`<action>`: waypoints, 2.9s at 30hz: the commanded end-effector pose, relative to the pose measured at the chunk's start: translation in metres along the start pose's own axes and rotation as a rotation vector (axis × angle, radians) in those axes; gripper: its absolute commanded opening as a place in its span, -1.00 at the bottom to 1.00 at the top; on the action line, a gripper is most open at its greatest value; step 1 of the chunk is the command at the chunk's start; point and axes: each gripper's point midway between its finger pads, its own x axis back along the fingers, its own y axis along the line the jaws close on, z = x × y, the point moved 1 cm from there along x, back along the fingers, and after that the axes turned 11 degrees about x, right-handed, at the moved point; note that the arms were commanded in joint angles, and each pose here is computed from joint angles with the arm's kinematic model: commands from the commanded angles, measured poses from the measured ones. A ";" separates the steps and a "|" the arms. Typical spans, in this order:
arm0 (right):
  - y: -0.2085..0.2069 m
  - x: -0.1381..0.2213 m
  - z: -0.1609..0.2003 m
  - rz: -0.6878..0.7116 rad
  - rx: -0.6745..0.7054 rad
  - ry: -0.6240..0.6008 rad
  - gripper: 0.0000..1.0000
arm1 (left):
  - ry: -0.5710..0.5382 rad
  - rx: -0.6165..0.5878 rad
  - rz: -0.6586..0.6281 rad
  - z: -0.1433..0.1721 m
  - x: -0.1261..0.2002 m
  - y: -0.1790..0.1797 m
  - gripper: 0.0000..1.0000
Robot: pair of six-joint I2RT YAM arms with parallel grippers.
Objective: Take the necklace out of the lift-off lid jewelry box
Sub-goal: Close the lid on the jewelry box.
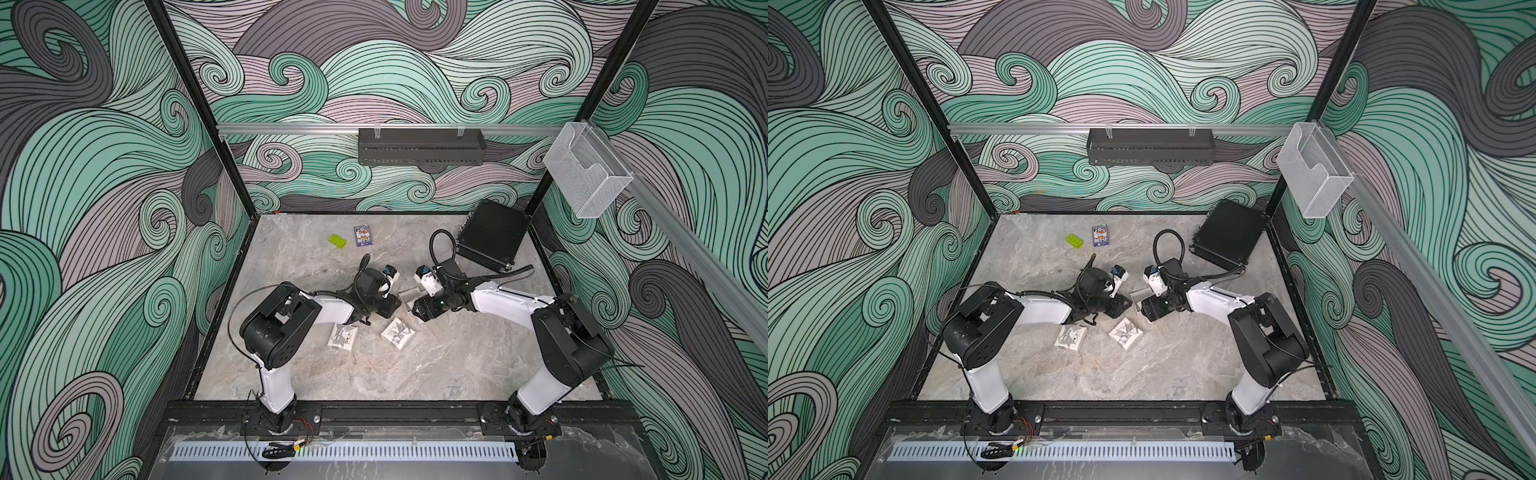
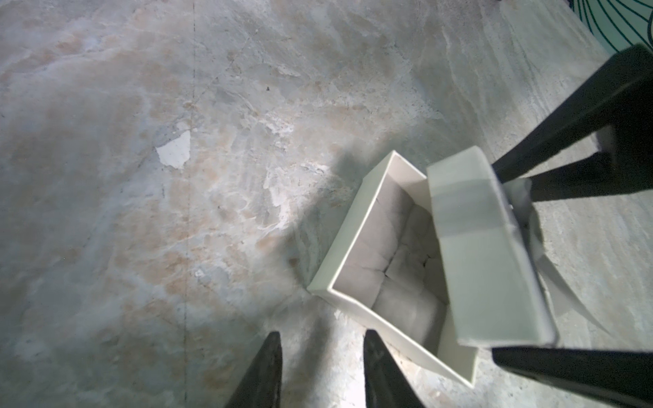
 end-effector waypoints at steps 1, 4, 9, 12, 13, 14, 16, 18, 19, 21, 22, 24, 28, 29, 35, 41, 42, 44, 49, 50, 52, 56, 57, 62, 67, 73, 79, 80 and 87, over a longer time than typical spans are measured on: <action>-0.002 0.008 -0.006 0.036 -0.001 -0.036 0.60 | -0.012 -0.011 0.024 -0.010 -0.005 -0.004 -0.24; -0.003 0.016 -0.009 0.046 -0.011 -0.041 0.53 | -0.013 -0.014 0.026 -0.010 -0.005 -0.005 -0.24; -0.003 0.034 -0.016 0.059 -0.054 -0.011 0.45 | -0.017 -0.018 0.031 -0.011 -0.007 -0.005 -0.24; -0.005 0.042 -0.022 0.055 -0.086 0.017 0.45 | -0.019 -0.022 0.032 -0.012 -0.007 -0.005 -0.24; -0.005 0.043 -0.024 0.045 -0.099 0.026 0.45 | -0.019 -0.024 0.034 -0.011 -0.007 -0.005 -0.24; -0.006 0.045 -0.027 0.029 -0.113 0.034 0.45 | -0.024 -0.024 0.033 -0.013 -0.006 -0.005 -0.25; -0.008 0.046 -0.033 -0.008 -0.145 0.038 0.43 | -0.030 -0.026 0.033 -0.013 -0.005 -0.005 -0.25; -0.011 0.047 -0.039 -0.051 -0.181 0.046 0.42 | -0.036 -0.027 0.029 -0.013 -0.005 -0.005 -0.25; -0.011 0.046 -0.041 -0.074 -0.197 0.052 0.42 | -0.037 -0.026 0.028 -0.014 -0.005 -0.005 -0.24; -0.012 0.043 -0.042 -0.116 -0.224 0.081 0.41 | -0.044 -0.030 0.028 -0.016 -0.005 -0.005 -0.25; -0.012 0.041 -0.042 -0.126 -0.231 0.094 0.40 | -0.045 -0.031 0.026 -0.016 -0.005 -0.005 -0.25; -0.012 0.038 -0.041 -0.141 -0.243 0.125 0.40 | -0.052 -0.035 0.023 -0.017 -0.004 -0.004 -0.25; -0.012 0.033 -0.035 -0.166 -0.268 0.169 0.41 | -0.067 -0.041 0.018 -0.018 -0.001 -0.004 -0.25; -0.013 0.032 -0.034 -0.173 -0.275 0.173 0.41 | -0.070 -0.043 0.016 -0.019 -0.001 -0.004 -0.25; -0.016 0.025 -0.033 -0.203 -0.299 0.187 0.43 | -0.076 -0.050 0.016 -0.020 -0.001 -0.004 -0.25; -0.020 0.016 -0.038 -0.220 -0.310 0.188 0.43 | -0.075 -0.050 0.011 -0.018 -0.003 -0.002 -0.25; -0.020 0.016 -0.039 -0.223 -0.312 0.187 0.43 | -0.076 -0.050 0.012 -0.018 -0.003 -0.002 -0.25; -0.021 0.014 -0.042 -0.228 -0.313 0.185 0.44 | -0.077 -0.053 0.008 -0.019 -0.003 -0.002 -0.25; -0.019 0.010 -0.042 -0.247 -0.323 0.191 0.45 | -0.076 -0.054 0.005 -0.018 -0.004 -0.001 -0.25; -0.019 0.009 -0.042 -0.250 -0.326 0.193 0.46 | -0.079 -0.054 0.006 -0.019 -0.003 -0.001 -0.25; -0.019 0.007 -0.041 -0.254 -0.331 0.199 0.46 | -0.078 -0.054 0.003 -0.019 -0.005 0.000 -0.25; -0.018 0.004 -0.043 -0.261 -0.331 0.201 0.47 | -0.079 -0.051 0.005 -0.019 -0.007 0.000 -0.26; -0.017 0.004 -0.043 -0.262 -0.328 0.201 0.47 | -0.080 -0.051 0.005 -0.020 -0.007 0.000 -0.26; -0.014 -0.002 -0.047 -0.265 -0.318 0.207 0.50 | -0.085 -0.047 0.014 -0.022 -0.009 -0.002 -0.26; -0.007 -0.005 -0.053 -0.270 -0.296 0.206 0.58 | -0.086 -0.045 0.024 -0.022 -0.009 -0.003 -0.26; -0.003 0.000 -0.060 -0.268 -0.276 0.172 0.75 | -0.085 -0.040 0.022 -0.020 -0.010 -0.002 -0.26; -0.014 0.007 -0.061 -0.224 -0.300 0.131 0.75 | -0.084 -0.040 0.015 -0.020 -0.009 -0.001 -0.26; -0.016 0.008 -0.061 -0.216 -0.305 0.125 0.73 | -0.080 -0.041 0.010 -0.019 -0.009 0.000 -0.27; -0.023 0.009 -0.058 -0.183 -0.308 0.105 0.65 | -0.079 -0.015 -0.132 -0.018 0.001 0.023 -0.30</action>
